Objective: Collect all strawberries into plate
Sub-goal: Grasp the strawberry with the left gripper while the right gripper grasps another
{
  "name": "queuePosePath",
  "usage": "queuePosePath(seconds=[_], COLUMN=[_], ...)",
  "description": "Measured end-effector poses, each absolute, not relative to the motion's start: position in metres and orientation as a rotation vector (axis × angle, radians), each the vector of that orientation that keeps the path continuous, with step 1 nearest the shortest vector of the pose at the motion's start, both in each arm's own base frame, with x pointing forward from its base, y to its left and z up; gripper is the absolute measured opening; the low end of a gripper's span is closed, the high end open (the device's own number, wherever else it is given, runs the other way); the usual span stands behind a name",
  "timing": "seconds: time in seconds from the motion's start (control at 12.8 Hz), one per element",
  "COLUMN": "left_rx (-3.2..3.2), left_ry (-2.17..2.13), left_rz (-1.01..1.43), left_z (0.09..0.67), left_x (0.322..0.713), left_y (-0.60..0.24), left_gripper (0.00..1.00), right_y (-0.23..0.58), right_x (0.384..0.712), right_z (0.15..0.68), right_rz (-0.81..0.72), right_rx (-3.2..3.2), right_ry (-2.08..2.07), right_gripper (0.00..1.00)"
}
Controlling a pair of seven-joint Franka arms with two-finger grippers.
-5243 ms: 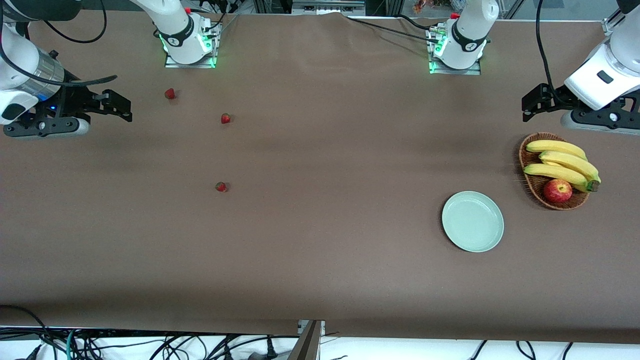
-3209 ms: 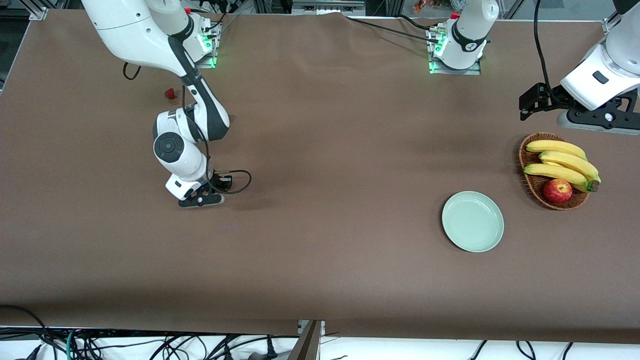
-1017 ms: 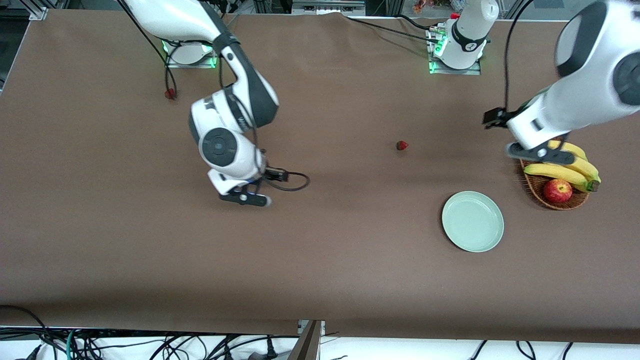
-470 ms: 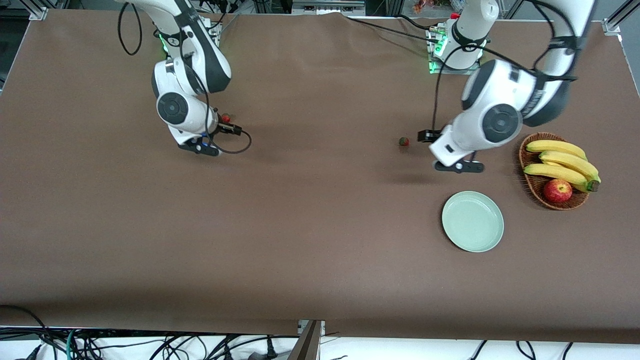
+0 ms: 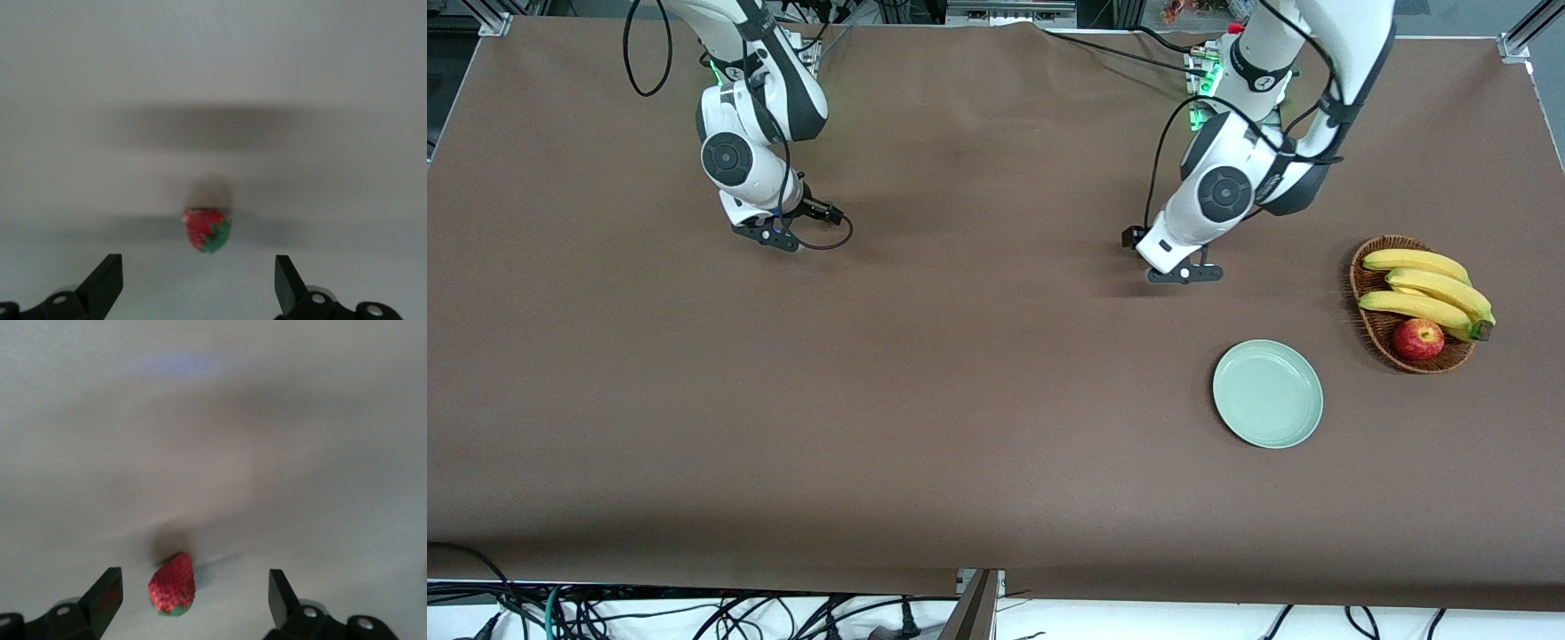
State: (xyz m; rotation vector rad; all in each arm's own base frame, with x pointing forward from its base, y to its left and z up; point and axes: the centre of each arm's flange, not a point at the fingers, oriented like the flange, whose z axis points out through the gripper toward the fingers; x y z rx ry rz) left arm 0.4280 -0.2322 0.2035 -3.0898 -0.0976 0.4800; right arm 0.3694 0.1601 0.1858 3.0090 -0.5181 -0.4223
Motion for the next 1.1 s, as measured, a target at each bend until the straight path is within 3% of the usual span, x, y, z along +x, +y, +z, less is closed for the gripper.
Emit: queuePosePath(seconds=[0.23, 0.55, 0.7, 0.78, 0.86, 1.1], left_rx=[-3.075, -3.086, -3.081, -3.080, -3.079, -3.068], left_ry=[-0.121, -0.117, -0.098, -0.095, -0.091, -0.049], left_rz=[0.567, 0.541, 0.519, 0.520, 0.517, 0.466], left_z=[0.165, 0.166, 0.168, 0.168, 0.168, 0.183], left_x=[0.418, 0.428, 0.432, 0.432, 0.432, 0.452], left_y=[-0.234, -0.234, -0.232, -0.231, -0.232, -0.232], left_gripper=[0.95, 0.47, 0.41, 0.33, 0.32, 0.32], right_y=[0.182, 0.197, 0.197, 0.197, 0.197, 0.197], right_x=[0.361, 0.353, 0.352, 0.352, 0.352, 0.352], right_z=[0.185, 0.177, 0.175, 0.175, 0.175, 0.175], right_rz=[-0.400, -0.383, -0.387, -0.387, -0.387, -0.387], right_rx=[3.000, 2.997, 2.993, 2.993, 2.993, 2.995], right_ry=[-0.544, -0.531, -0.531, -0.531, -0.531, -0.523], right_gripper=[0.91, 0.86, 0.81, 0.81, 0.73, 0.34])
